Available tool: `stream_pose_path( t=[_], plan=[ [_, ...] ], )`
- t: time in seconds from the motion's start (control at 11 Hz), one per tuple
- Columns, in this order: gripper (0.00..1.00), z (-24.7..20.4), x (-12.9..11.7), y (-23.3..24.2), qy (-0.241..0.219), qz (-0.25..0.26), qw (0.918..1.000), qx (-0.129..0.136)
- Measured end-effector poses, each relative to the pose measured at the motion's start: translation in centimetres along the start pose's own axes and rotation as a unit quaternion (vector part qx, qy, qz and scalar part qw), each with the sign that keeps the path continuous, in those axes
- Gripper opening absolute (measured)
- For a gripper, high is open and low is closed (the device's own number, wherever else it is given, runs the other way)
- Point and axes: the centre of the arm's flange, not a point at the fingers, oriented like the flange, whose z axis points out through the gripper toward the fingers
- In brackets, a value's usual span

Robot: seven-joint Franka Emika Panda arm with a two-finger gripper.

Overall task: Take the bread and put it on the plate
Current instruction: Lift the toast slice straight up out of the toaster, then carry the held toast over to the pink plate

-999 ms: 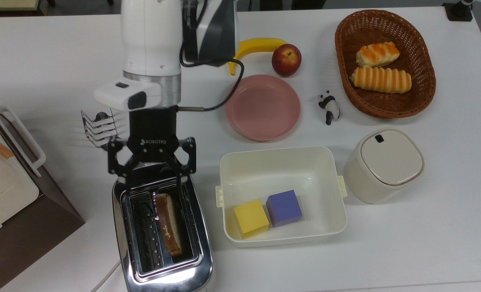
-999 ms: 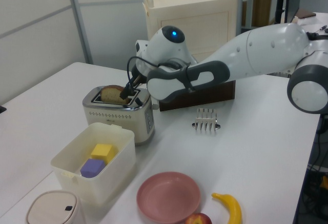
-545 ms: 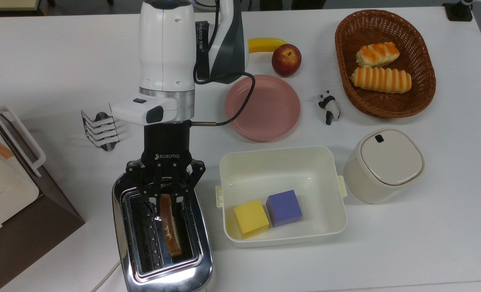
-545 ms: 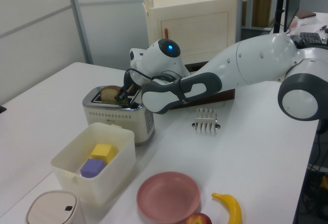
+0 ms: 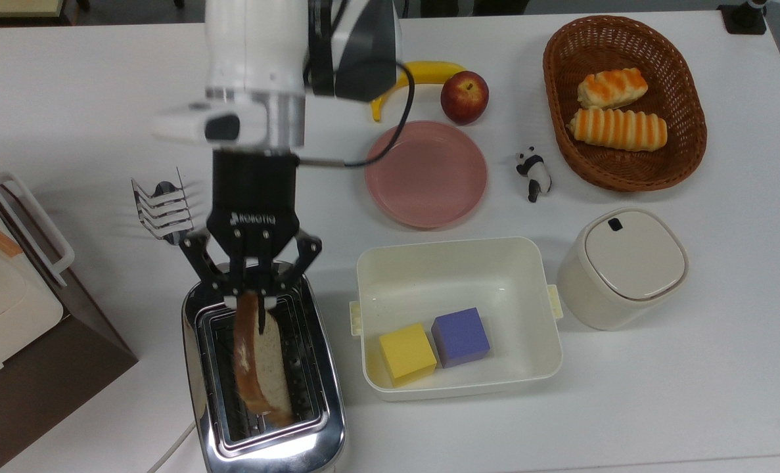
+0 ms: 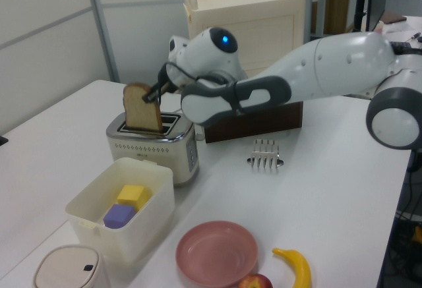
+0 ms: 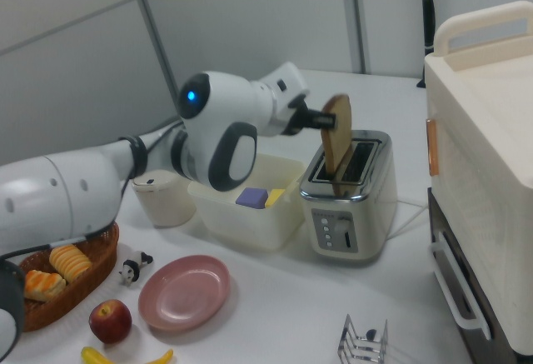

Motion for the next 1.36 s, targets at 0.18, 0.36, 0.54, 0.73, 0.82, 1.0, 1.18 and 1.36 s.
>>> stream_pose_path(
  t=[0.18,0.36,0.54,0.73,0.82,1.0,1.18,1.36],
  plan=[
    [0.12,-2.8,1.8,0.4,-0.004,0.018,0.9998,0.002],
    [0.12,-4.8,2.0,0.6,-0.083,0.024,0.9962,0.013],
    [0.12,-7.3,1.1,0.2,-0.198,0.021,0.9794,0.03],
    [0.12,-10.3,0.7,-1.3,-0.278,-0.001,0.9592,0.053],
    [0.12,-11.6,0.1,-2.3,-0.316,-0.011,0.9466,0.065],
    [0.12,-13.4,-1.5,-4.6,-0.378,-0.029,0.9214,0.084],
    [0.12,-14.4,-3.3,-7.8,-0.434,-0.063,0.8934,0.099],
    [0.12,-14.5,-5.4,-10.9,-0.476,-0.095,0.8681,0.103]
  ],
)
